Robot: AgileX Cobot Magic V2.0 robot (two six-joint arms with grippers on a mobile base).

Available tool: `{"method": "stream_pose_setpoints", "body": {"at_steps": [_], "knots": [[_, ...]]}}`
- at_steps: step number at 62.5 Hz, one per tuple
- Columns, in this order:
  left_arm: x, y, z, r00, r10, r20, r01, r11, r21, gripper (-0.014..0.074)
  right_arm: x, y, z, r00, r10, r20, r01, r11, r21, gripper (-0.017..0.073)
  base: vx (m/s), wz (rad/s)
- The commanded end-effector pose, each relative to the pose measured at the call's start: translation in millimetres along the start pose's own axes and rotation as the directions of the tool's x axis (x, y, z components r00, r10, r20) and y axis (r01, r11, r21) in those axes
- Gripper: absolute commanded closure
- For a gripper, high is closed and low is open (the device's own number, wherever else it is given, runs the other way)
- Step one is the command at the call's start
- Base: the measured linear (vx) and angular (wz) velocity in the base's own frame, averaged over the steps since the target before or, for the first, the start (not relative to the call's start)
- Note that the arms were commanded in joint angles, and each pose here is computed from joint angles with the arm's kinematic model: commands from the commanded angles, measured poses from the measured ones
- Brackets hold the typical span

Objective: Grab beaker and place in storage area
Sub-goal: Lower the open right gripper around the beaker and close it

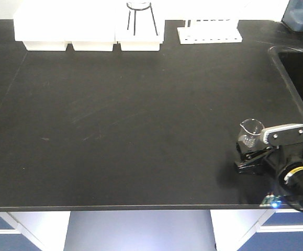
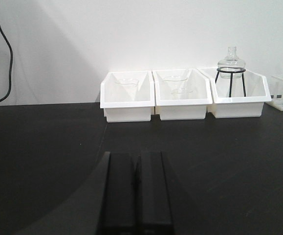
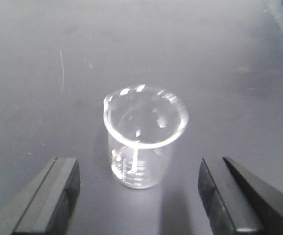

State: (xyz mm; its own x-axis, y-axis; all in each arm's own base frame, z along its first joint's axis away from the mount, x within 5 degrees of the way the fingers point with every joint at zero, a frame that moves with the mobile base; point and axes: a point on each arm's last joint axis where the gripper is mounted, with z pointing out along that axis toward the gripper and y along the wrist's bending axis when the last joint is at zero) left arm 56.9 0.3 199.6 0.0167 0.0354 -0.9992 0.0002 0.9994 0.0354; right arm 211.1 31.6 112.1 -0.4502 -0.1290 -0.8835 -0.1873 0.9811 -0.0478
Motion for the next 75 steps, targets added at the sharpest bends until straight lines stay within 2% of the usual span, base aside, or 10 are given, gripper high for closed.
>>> {"method": "stream_pose_setpoints", "body": {"at_steps": [1, 13, 22, 29, 32, 56, 75], "knots": [[-15.6, -0.6, -2.6, 0.993, -0.010, 0.120, 0.009, 1.000, 0.010, 0.0600, -8.9, 1.2, 6.7, 0.992, 0.011, 0.126, -0.010, 1.000, -0.012, 0.0004, 0.00, 0.00], [-15.6, -0.6, -2.6, 0.993, -0.010, 0.120, 0.009, 1.000, 0.010, 0.0600, -4.1, 0.4, 15.2, 0.971, 0.015, 0.239, -0.016, 1.000, 0.003, 0.0004, 0.00, 0.00], [-15.6, -0.6, -2.6, 0.993, -0.010, 0.120, 0.009, 1.000, 0.010, 0.0600, 10.1, 2.2, 21.2, 0.984, 0.013, 0.179, -0.011, 1.000, -0.010, 0.0004, 0.00, 0.00], [-15.6, -0.6, -2.6, 0.993, -0.010, 0.120, 0.009, 1.000, 0.010, 0.0600, 13.9, 3.7, 22.5, 0.986, -0.040, 0.163, 0.043, 0.999, -0.016, 0.0004, 0.00, 0.00], [-15.6, -0.6, -2.6, 0.993, -0.010, 0.120, 0.009, 1.000, 0.010, 0.0600, 13.9, 3.3, 22.5, 0.986, -0.046, 0.163, 0.049, 0.999, -0.011, 0.0004, 0.00, 0.00], [-15.6, -0.6, -2.6, 0.993, -0.010, 0.120, 0.009, 1.000, 0.010, 0.0600, 13.2, -1.9, 23.6, 0.986, -0.040, 0.162, 0.033, 0.998, 0.044, 0.0004, 0.00, 0.00], [-15.6, -0.6, -2.6, 0.993, -0.010, 0.120, 0.009, 1.000, 0.010, 0.0600, 3.4, -3.0, 33.0, 0.977, -0.039, 0.208, 0.030, 0.998, 0.051, 0.0004, 0.00, 0.00]]}}
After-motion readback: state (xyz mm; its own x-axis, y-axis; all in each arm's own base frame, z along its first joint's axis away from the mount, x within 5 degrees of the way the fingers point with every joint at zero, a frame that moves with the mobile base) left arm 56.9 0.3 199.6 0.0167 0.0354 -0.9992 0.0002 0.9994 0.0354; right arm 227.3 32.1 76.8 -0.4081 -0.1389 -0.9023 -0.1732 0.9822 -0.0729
